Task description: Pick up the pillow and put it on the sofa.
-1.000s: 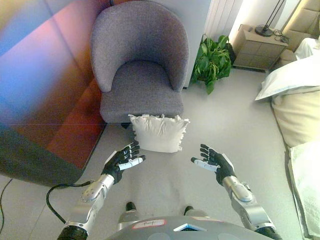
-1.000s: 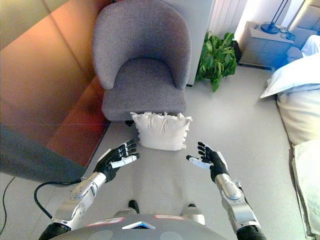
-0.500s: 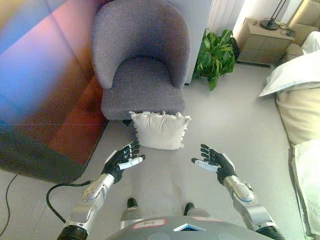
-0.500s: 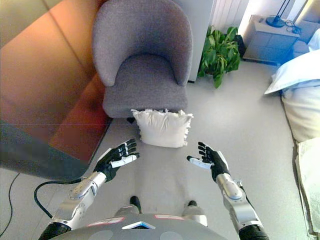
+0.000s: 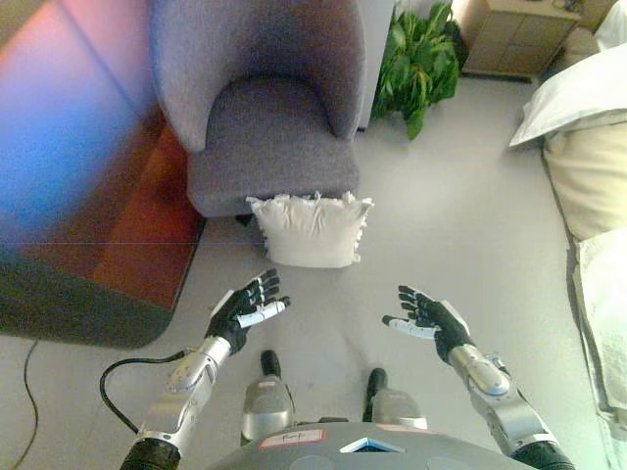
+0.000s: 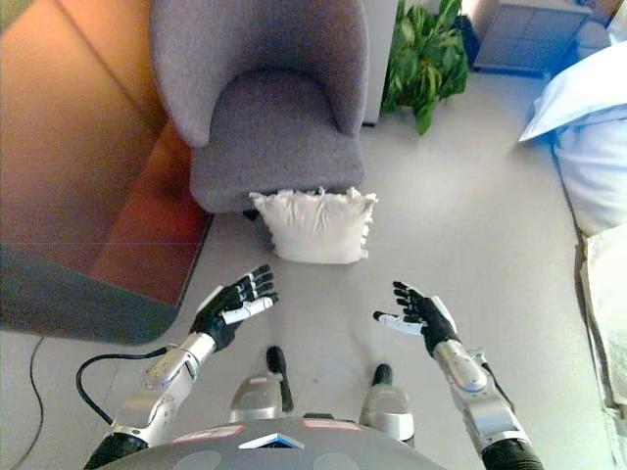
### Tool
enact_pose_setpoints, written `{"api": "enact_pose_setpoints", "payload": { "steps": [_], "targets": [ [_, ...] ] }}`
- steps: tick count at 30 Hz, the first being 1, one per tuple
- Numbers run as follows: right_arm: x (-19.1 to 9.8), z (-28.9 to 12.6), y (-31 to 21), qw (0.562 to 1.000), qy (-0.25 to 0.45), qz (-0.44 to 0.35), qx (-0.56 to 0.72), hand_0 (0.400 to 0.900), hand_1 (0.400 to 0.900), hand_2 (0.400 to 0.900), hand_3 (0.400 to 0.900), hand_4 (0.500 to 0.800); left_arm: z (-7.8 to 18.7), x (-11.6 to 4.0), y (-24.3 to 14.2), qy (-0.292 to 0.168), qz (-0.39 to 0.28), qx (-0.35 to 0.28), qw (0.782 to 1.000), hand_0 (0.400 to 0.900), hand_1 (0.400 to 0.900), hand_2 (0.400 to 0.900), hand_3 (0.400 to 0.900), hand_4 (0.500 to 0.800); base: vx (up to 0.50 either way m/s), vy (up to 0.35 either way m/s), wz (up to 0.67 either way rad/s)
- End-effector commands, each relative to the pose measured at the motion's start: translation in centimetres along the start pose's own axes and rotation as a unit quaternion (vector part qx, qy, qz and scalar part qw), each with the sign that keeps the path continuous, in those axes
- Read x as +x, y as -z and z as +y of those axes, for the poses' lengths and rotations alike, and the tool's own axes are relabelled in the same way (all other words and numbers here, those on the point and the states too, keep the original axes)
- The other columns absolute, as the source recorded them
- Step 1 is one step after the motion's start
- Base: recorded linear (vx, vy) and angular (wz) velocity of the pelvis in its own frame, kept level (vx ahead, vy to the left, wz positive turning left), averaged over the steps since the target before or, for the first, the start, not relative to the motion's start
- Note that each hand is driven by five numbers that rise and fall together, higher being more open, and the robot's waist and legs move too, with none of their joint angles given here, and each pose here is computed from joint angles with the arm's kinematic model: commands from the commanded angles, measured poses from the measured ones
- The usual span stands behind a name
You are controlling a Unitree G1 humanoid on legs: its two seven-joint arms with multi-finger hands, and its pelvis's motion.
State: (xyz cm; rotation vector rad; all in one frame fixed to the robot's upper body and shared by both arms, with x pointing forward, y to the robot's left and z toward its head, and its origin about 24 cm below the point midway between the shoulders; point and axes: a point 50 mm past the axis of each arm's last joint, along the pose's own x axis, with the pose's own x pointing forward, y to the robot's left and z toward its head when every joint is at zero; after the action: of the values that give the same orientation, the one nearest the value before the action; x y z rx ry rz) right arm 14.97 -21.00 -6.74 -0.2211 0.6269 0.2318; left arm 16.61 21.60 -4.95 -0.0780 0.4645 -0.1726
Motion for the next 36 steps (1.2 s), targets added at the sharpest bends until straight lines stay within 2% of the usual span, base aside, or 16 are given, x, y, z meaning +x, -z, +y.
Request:
{"api": "enact_pose_setpoints", "payload": {
  "steps": [1, 3, 5, 7, 10, 14, 18, 23, 26, 31, 36],
  "targets": [
    [0.5, -2.6, -5.5, 0.992, 0.038, -0.118, -0.026, 0.900, 0.900, 0.900, 0.900, 0.800, 0.9, -0.5, -2.9, -0.025, -0.088, -0.022, 0.996, 0.900, 0.900, 0.900, 0.900, 0.800, 0.599, 0.341, -0.10],
    [0.2, -2.6, -5.0, 0.994, 0.037, -0.104, -0.006, 0.900, 0.900, 0.900, 0.900, 0.800, 1.3, -0.2, -3.6, -0.019, -0.089, -0.014, 0.996, 0.900, 0.900, 0.900, 0.900, 0.800, 0.473, 0.265, 0.11],
    [-0.4, -1.8, -4.5, 0.994, 0.027, -0.105, -0.002, 0.900, 0.900, 0.900, 0.900, 0.800, 0.7, -0.1, -3.9, 0.009, -0.093, 0.001, 0.996, 0.900, 0.900, 0.900, 0.900, 0.800, 0.506, 0.380, 0.41],
    [-0.6, -1.6, -4.4, 0.993, 0.032, -0.111, 0.007, 0.900, 0.900, 0.900, 0.900, 0.800, 0.9, 0.0, -4.0, 0.014, -0.094, 0.006, 0.995, 0.900, 0.900, 0.900, 0.900, 0.800, 0.469, 0.375, 0.25],
    [-0.1, -1.1, -4.9, 0.992, 0.045, -0.114, 0.017, 0.900, 0.900, 0.900, 0.900, 0.800, 1.3, 0.4, -4.5, -0.003, -0.096, 0.035, 0.995, 0.900, 0.900, 0.900, 0.900, 0.800, 0.401, 0.233, 0.22],
    [-0.4, -0.6, -4.5, 0.992, 0.055, -0.112, 0.024, 0.900, 0.900, 0.900, 0.900, 0.800, 1.0, 0.5, -5.3, 0.029, -0.101, 0.042, 0.994, 0.900, 0.900, 0.900, 0.900, 0.800, 0.301, -0.016, 0.43],
    [-0.4, -1.5, -4.1, 0.990, 0.081, -0.114, -0.004, 0.900, 0.900, 0.900, 0.900, 0.800, 0.6, 1.1, -5.6, 0.035, -0.095, 0.051, 0.994, 0.900, 0.900, 0.900, 0.900, 0.800, 0.275, -0.148, 0.37],
    [-0.9, -3.4, -5.3, 0.964, 0.174, -0.118, -0.162, 0.900, 0.900, 0.900, 0.900, 0.800, 0.6, 0.5, -5.4, 0.034, -0.093, 0.056, 0.993, 0.900, 0.900, 0.900, 0.900, 0.800, 0.358, -0.266, 0.60],
    [-1.0, -4.5, -5.5, 0.954, 0.210, -0.108, -0.186, 0.900, 0.900, 0.900, 0.900, 0.800, 0.9, 0.4, -5.4, 0.028, -0.092, 0.060, 0.994, 0.900, 0.900, 0.900, 0.900, 0.800, 0.408, -0.363, 0.73],
    [-1.1, -5.2, -5.5, 0.945, 0.227, -0.105, -0.212, 0.900, 0.900, 0.900, 0.900, 0.800, 1.7, 0.1, -5.2, 0.024, -0.080, 0.055, 0.995, 0.900, 0.900, 0.900, 0.900, 0.800, 0.338, -0.413, 0.44],
    [-1.3, -6.7, -6.8, 0.924, 0.247, -0.116, -0.268, 0.900, 0.900, 0.900, 0.900, 0.800, 1.0, -0.9, -4.7, 0.037, -0.084, 0.032, 0.995, 0.900, 0.900, 0.900, 0.900, 0.800, 0.177, -0.277, 0.19]
  ]
}}
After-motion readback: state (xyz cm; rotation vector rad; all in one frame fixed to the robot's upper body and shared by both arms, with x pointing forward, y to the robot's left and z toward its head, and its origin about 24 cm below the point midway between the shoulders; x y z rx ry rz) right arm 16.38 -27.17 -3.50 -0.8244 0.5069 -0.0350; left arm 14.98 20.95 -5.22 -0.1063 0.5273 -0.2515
